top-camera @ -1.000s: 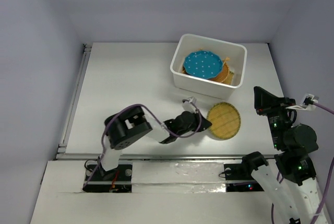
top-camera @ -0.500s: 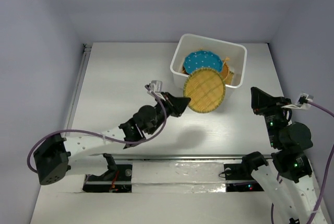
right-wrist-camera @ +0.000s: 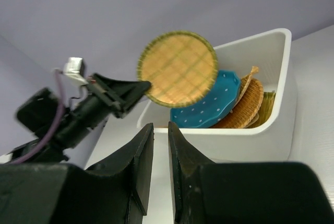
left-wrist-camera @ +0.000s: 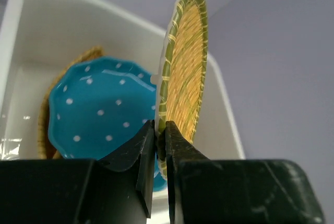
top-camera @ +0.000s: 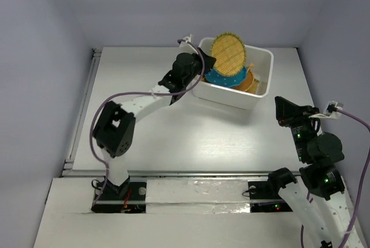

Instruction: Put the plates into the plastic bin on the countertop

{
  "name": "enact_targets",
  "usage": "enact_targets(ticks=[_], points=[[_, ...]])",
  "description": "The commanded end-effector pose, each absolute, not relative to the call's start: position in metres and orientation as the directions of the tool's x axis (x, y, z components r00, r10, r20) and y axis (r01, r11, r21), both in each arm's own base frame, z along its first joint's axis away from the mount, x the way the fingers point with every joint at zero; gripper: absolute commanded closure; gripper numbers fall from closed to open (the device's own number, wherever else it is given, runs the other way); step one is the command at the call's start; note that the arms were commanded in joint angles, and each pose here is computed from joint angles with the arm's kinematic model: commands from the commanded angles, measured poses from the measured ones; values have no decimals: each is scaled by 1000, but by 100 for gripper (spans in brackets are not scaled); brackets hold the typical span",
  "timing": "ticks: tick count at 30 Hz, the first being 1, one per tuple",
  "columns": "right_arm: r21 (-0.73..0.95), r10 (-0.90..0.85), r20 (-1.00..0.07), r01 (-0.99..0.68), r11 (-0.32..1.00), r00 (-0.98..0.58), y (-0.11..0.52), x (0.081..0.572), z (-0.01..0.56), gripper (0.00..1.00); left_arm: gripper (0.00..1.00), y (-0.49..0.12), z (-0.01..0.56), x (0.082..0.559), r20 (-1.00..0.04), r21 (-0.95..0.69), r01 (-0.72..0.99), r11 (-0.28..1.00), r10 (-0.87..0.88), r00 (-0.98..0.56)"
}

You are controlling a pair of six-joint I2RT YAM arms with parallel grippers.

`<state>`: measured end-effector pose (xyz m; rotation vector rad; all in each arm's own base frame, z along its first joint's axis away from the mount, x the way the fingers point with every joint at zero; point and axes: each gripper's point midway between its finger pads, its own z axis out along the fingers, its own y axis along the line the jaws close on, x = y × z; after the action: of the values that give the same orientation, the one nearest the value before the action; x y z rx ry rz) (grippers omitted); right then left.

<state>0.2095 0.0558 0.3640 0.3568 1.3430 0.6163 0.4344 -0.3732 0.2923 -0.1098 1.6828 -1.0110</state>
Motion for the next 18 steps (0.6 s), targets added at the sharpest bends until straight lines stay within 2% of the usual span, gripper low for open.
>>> enact_targets(ticks=[1, 2, 4, 5, 6, 9, 13, 14, 15, 17, 18], points=[[572, 601, -793, -219, 791, 97, 57, 206, 361, 77, 100, -397, 286, 442, -717, -694, 435, 573, -505, -480], [570, 599, -795, -217, 792, 95, 57, 207, 360, 77, 100, -401, 280, 448, -717, -694, 427, 579, -502, -484], [572, 599, -795, -213, 792, 92, 57, 208, 358, 77, 86, -403, 274, 449, -718, -692, 428, 581, -492, -492], [572, 599, -795, -215, 792, 93, 58, 208, 358, 77, 78, -402, 272, 448, -721, -688, 426, 587, -489, -491], [571, 599, -796, -216, 792, 91, 58, 210, 357, 77, 63, -398, 267, 448, -728, -679, 419, 602, -484, -485], [571, 601, -794, -228, 789, 91, 61, 212, 359, 77, 43, -385, 283, 443, -751, -657, 422, 625, -492, -441], [571, 598, -798, -231, 788, 66, 67, 221, 354, 77, 37, -355, 327, 429, -788, -616, 444, 651, -523, -326], [572, 599, -799, -231, 787, 63, 68, 222, 352, 77, 36, -346, 346, 414, -807, -588, 472, 657, -519, -283], [572, 599, -798, -232, 787, 65, 69, 224, 353, 77, 22, -343, 358, 403, -815, -574, 485, 660, -519, -258], [573, 600, -798, -235, 785, 56, 71, 226, 351, 77, 21, -322, 383, 383, -831, -539, 488, 687, -528, -175], [574, 602, -796, -242, 782, 57, 73, 227, 352, 77, 1, -314, 390, 377, -830, -536, 489, 688, -535, -157]])
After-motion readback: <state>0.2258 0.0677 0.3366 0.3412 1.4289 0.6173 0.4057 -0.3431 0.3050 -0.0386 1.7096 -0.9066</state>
